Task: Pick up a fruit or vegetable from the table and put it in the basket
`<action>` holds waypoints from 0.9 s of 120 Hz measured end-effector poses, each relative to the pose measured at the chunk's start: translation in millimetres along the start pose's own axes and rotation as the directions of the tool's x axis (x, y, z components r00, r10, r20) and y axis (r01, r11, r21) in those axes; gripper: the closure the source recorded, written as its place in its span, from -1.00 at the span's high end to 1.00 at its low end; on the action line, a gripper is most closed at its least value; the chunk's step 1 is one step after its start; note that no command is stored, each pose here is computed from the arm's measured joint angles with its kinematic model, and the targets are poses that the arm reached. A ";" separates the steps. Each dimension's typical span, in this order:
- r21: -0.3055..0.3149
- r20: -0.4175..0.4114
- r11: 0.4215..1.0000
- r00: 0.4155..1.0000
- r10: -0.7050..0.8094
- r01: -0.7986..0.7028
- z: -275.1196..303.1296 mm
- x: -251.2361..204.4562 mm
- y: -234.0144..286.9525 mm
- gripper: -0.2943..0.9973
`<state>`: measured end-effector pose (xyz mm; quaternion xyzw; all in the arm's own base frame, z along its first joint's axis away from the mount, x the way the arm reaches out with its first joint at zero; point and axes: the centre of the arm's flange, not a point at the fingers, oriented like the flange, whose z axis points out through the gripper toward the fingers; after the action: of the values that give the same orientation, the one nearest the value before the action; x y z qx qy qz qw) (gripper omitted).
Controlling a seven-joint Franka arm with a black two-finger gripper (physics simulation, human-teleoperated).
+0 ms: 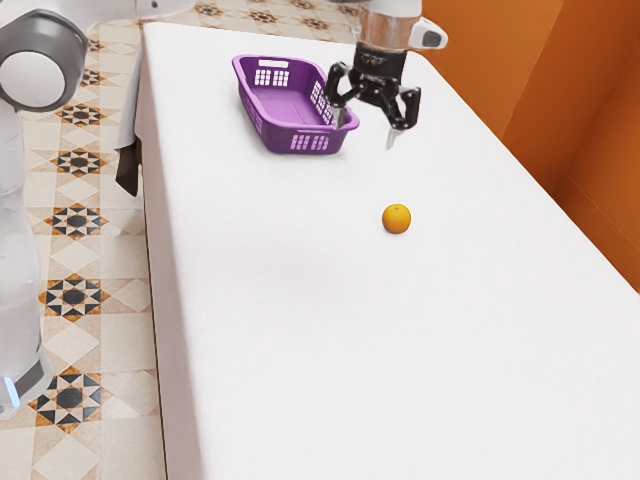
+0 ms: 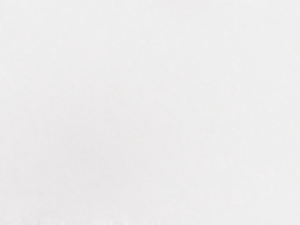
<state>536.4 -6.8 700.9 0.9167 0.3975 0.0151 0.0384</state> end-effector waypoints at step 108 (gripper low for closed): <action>0.246 0.138 0.695 0.685 -0.715 0.676 121.2 81.9 -15.3 0.54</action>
<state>588.3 56.3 578.6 0.6913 0.7091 -0.1385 0.0047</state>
